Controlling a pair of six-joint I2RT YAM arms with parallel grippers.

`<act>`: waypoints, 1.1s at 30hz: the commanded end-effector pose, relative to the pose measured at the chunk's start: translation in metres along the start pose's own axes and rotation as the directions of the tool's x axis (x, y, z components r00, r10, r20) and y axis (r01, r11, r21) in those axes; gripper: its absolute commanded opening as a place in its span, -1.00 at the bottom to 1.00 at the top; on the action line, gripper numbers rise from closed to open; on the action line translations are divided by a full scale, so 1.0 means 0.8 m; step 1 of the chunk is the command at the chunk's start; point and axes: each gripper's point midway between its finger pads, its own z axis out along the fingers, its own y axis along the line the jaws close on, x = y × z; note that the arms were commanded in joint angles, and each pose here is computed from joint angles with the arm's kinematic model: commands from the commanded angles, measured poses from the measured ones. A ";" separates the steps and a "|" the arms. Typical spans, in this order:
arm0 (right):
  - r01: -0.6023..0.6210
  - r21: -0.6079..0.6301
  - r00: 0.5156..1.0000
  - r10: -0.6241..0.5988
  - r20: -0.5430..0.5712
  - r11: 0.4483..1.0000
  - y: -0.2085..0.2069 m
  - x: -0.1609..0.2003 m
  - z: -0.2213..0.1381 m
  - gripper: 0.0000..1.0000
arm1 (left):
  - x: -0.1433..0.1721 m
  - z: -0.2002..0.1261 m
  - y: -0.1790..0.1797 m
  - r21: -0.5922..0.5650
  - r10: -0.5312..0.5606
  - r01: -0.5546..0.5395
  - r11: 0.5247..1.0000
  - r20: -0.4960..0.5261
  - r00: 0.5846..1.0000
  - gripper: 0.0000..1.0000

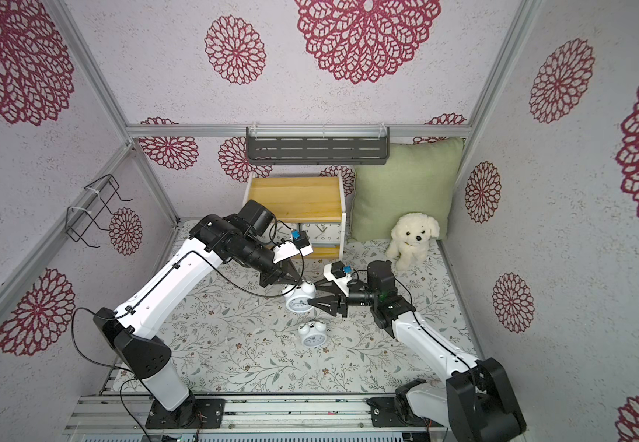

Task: Place the alarm clocks on the shelf by style
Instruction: Pick up the alarm from the center of the board, then place the alarm on the shelf.

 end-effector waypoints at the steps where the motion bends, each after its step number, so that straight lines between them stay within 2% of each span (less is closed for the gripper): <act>1: 0.060 -0.002 0.998 -0.060 0.032 0.998 0.000 -0.026 0.001 -0.13 | -0.021 -0.005 -0.006 -0.007 0.048 -0.048 0.999 0.057 0.997 -0.76; 3: 0.062 0.016 0.998 -0.062 0.031 0.998 -0.003 -0.026 0.001 -0.22 | -0.024 -0.006 -0.003 -0.025 0.050 -0.048 0.999 0.070 0.996 -0.57; 8: 0.069 0.067 0.997 -0.072 0.040 0.995 -0.011 -0.028 -0.002 -0.35 | -0.030 -0.012 0.002 -0.073 0.061 -0.054 0.996 0.108 0.992 -0.28; 12: 0.064 0.107 0.996 -0.071 0.059 0.992 -0.017 -0.033 -0.005 -0.40 | -0.035 -0.022 0.014 -0.142 0.056 -0.036 0.989 0.142 0.988 -0.17; 15: 0.056 0.144 0.994 -0.068 0.081 0.988 -0.023 -0.041 -0.009 -0.40 | -0.044 -0.046 0.030 -0.226 0.044 0.009 0.974 0.227 0.973 -0.12; 18: 0.055 0.176 0.991 -0.076 0.111 0.983 -0.028 -0.055 -0.016 -0.40 | -0.052 -0.091 0.051 -0.328 0.043 0.091 0.940 0.381 0.924 0.01; 20: 0.057 0.202 0.987 -0.086 0.134 0.978 -0.032 -0.066 -0.021 -0.40 | -0.051 -0.133 0.063 -0.389 0.056 0.171 0.905 0.507 0.860 0.10; 23: 0.055 0.240 0.981 -0.098 0.168 0.969 -0.038 -0.085 -0.031 -0.40 | -0.029 -0.182 0.080 -0.451 0.062 0.305 0.838 0.636 0.770 0.25; 26: 0.068 0.262 0.972 -0.123 0.201 0.963 -0.040 -0.108 -0.038 -0.40 | -0.003 -0.220 0.089 -0.475 0.050 0.410 0.779 0.698 0.714 0.25; 31: 0.089 0.304 0.958 -0.165 0.235 0.949 -0.050 -0.146 -0.044 -0.40 | 0.039 -0.251 0.113 -0.469 -0.006 0.544 0.696 0.754 0.657 0.24; 33: 0.100 0.319 0.951 -0.184 0.246 0.943 -0.055 -0.163 -0.046 -0.40 | 0.051 -0.256 0.122 -0.453 -0.025 0.580 0.677 0.773 0.633 0.24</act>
